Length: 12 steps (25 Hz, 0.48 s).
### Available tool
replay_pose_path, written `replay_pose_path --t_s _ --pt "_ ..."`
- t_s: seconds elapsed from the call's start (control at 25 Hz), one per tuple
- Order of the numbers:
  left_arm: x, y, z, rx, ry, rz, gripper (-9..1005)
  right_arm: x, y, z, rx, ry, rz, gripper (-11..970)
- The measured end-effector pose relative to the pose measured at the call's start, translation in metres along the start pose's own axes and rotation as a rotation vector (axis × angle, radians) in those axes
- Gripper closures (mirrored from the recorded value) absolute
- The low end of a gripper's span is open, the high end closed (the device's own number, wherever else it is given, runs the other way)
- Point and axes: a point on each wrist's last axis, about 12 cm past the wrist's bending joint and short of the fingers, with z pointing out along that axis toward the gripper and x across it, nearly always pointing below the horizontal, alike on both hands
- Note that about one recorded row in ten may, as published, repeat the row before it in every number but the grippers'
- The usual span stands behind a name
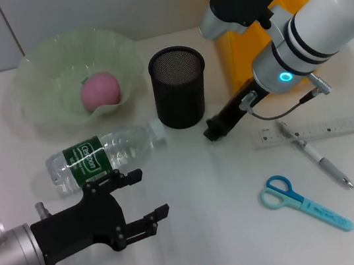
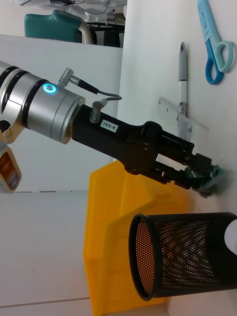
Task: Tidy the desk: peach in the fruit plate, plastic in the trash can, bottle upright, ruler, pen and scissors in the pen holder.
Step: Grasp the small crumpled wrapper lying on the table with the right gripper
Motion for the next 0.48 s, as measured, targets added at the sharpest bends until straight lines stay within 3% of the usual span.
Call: replay_pose_path --t_s 0.24,0.48 --pt "-0.0001 0.0001 0.0001 0.0 0.0 0.001 211 0.0005 -0.0023 0.0055 0.012 -0.001 0.009 380" --pt "-0.0001 -0.0002 0.0004 0.001 -0.001 0.001 211 0.0013 -0.0038 0.0093 0.02 0.003 0.014 382"
